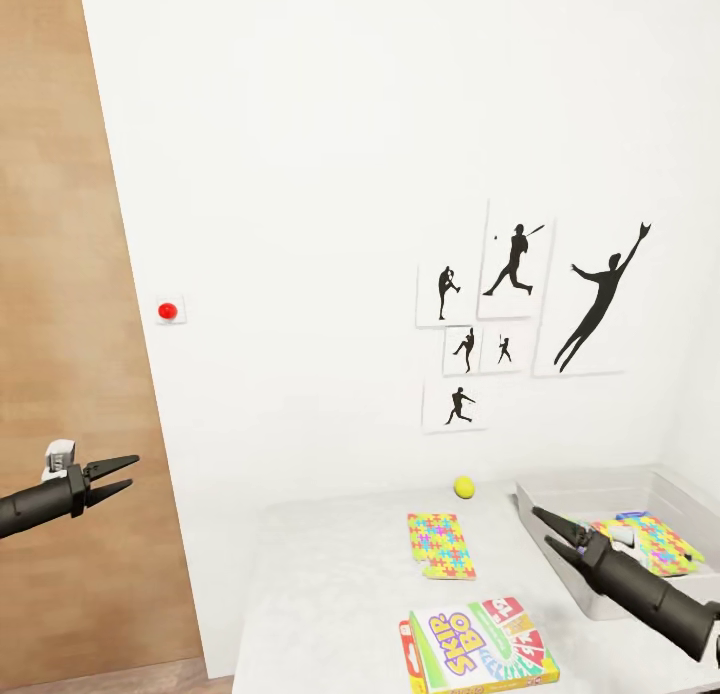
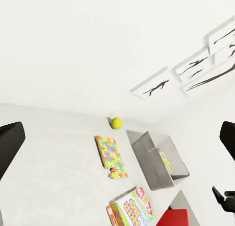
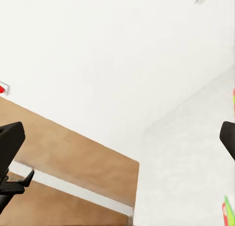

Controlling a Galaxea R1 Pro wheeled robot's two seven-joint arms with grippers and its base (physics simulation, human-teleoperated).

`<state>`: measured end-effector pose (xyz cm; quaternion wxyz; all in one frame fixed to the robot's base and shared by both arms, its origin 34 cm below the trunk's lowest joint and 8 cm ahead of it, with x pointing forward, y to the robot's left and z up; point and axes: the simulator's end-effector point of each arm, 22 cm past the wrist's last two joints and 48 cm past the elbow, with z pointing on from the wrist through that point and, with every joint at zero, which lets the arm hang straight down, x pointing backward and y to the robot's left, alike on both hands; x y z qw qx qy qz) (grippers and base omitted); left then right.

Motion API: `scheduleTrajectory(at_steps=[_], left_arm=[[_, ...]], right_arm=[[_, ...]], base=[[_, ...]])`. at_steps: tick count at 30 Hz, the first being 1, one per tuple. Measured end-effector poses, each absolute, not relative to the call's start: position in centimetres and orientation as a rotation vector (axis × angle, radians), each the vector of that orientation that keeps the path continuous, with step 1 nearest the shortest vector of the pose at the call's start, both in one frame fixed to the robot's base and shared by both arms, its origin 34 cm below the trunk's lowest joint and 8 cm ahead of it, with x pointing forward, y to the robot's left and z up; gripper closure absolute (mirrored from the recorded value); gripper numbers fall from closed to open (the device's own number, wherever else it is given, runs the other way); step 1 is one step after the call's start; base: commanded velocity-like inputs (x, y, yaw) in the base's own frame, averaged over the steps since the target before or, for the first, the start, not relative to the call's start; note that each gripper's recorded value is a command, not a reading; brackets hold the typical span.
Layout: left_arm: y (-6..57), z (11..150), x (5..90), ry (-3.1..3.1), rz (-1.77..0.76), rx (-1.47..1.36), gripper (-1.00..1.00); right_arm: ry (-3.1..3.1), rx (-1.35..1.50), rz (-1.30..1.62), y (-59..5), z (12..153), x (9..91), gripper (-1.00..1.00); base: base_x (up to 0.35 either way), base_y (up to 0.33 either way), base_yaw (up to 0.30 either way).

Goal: Put all the toys in the child's room - the three board games (two on the bed and one on the table), the two jigsaw puzzles on the table, and the tennis ball on the table - inside the toy box on the table in the child's room.

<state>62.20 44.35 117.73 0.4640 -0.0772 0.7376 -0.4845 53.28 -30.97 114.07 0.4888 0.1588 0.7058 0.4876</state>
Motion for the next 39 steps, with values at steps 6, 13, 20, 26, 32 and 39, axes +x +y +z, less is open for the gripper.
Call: scheduleTrajectory(at_steps=[6, 13, 20, 26, 32, 39], left_arm=[[44.3, 117.7, 62.2, 1.812, -1.191, -0.189, -1.0], [44.4, 117.7, 62.2, 1.812, -1.19, -0.19, -1.0], [44.4, 117.7, 62.2, 1.813, -1.189, -0.19, -1.0], [44.4, 117.7, 62.2, 1.813, -1.189, -0.19, -1.0], [44.4, 117.7, 62.2, 1.812, -1.187, -0.188, -1.0], [44.4, 117.7, 62.2, 1.811, -1.186, -0.187, -1.0]], right_arm=[[1.81, 0.374, 1.082, -30.0, 115.6, 57.3, -1.0], [1.912, 0.348, 0.916, -28.9, 116.7, 61.3, -1.0], [2.022, 0.392, 0.768, -29.5, 115.6, 64.7, -1.0], [2.135, 0.485, 0.679, -31.0, 112.4, 66.3, -1.0], [2.296, 0.629, 0.584, -34.1, 106.4, 66.1, -1.0], [2.351, 0.662, 0.553, -34.9, 104.4, 65.6, -1.0]], base=[[0.0, 0.0, 0.0], [0.0, 0.0, 0.0], [0.0, 0.0, 0.0], [0.0, 0.0, 0.0], [0.0, 0.0, 0.0], [0.0, 0.0, 0.0]])
